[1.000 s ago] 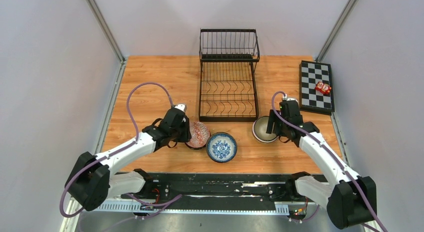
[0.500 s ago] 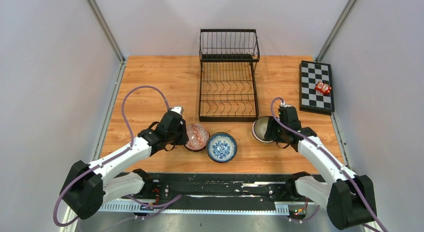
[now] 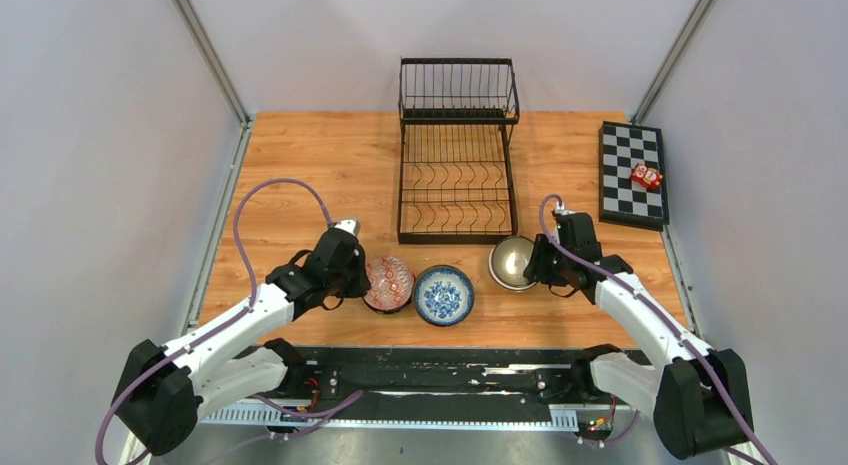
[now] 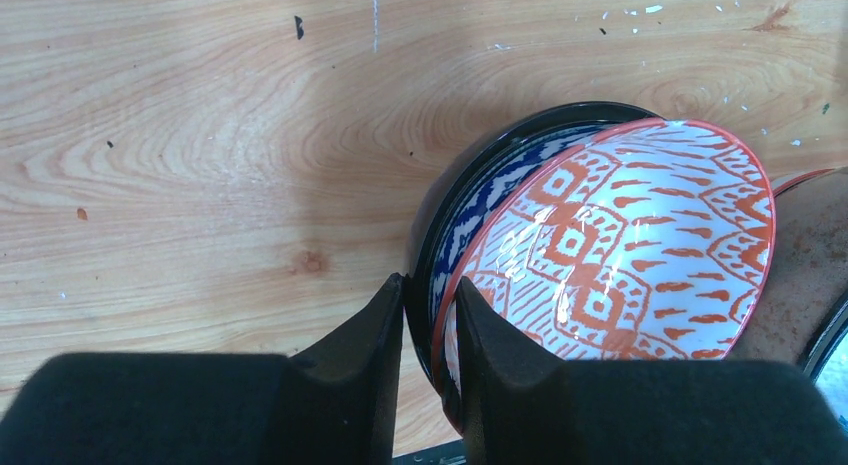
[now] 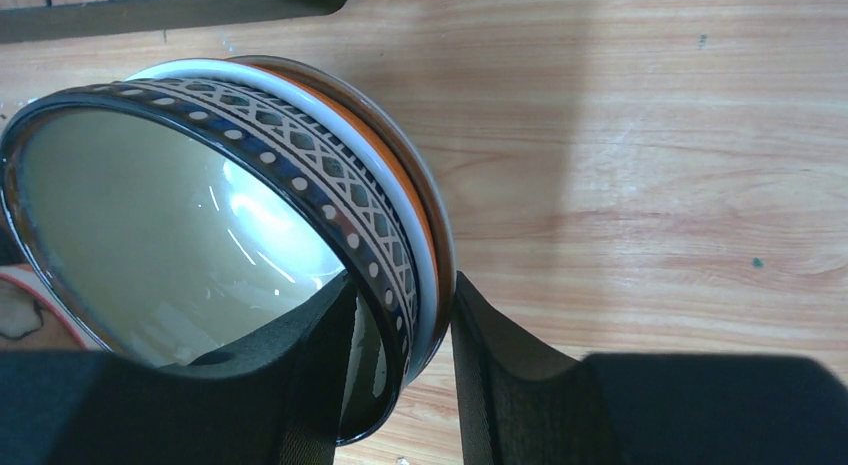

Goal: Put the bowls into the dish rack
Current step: Move the bowl to the center of the board.

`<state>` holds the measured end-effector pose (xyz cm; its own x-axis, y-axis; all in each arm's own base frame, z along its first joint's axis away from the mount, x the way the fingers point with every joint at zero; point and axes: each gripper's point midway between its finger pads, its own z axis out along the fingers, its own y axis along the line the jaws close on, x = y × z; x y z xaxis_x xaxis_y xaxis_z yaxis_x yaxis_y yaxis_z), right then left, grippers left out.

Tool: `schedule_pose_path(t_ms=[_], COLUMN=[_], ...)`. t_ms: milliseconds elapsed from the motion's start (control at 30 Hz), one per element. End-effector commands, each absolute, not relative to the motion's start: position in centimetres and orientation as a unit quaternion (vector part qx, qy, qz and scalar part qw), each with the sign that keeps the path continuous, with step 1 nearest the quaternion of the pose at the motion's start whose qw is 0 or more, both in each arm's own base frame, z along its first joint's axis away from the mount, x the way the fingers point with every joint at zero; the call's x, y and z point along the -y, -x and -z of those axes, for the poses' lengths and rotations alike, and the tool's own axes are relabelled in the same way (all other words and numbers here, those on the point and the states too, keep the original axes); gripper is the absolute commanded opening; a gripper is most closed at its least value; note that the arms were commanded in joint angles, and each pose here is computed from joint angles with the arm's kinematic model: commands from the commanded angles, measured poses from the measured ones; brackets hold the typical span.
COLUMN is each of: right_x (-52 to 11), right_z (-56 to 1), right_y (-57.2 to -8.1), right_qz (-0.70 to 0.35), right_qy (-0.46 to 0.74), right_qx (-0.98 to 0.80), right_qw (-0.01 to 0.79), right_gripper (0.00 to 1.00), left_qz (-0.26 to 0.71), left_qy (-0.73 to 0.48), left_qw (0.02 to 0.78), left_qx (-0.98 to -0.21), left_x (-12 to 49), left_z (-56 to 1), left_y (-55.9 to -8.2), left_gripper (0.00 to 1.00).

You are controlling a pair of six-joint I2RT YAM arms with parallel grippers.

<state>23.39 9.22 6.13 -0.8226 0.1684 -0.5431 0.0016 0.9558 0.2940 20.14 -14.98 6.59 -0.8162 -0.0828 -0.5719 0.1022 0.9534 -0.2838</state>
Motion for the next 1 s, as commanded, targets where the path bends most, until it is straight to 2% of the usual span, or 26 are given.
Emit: schedule_pose_path(t_ms=[0, 267, 467, 733, 800, 967], right_x=[-10.7, -13.2, -12.7, -11.9, -12.0, -11.7], right_z=[-4.7, -5.5, -6.4, -10.3, -11.3, -12.3], right_y=[-20.2, -19.3, -19.7, -21.1, -21.3, -22.1], right_qz=[-0.158, -0.164, -0.135, -0.116, -0.119, -0.104], right_qy=[-0.004, 0.038, 0.045, 0.045, 0.048, 0.052], right_qx=[-0.959, -0.959, -0.959, -0.948, -0.945, -0.942], right_qw=[0.233, 0.228, 0.244, 0.293, 0.302, 0.316], right_gripper=[0.40, 0.39, 0.46, 0.51, 0.52, 0.51], left_qz=[0.153, 0.152, 0.148, 0.130, 0.128, 0.124], left_qy=[-0.012, -0.014, -0.017, -0.019, -0.018, -0.018], left_qw=[0.283, 0.287, 0.294, 0.305, 0.308, 0.317], left_qx=[-0.947, -0.946, -0.944, -0.943, -0.943, -0.940], left_x=[14.7, 14.6, 14.6, 14.1, 14.0, 14.0], left_z=[-6.0, -6.5, -7.0, -7.2, -7.4, -8.0], left_y=[-18.6, -18.6, -19.0, -19.6, -19.7, -20.2], left_gripper=[0.17, 0.20, 0.23, 0.37, 0.46, 0.58])
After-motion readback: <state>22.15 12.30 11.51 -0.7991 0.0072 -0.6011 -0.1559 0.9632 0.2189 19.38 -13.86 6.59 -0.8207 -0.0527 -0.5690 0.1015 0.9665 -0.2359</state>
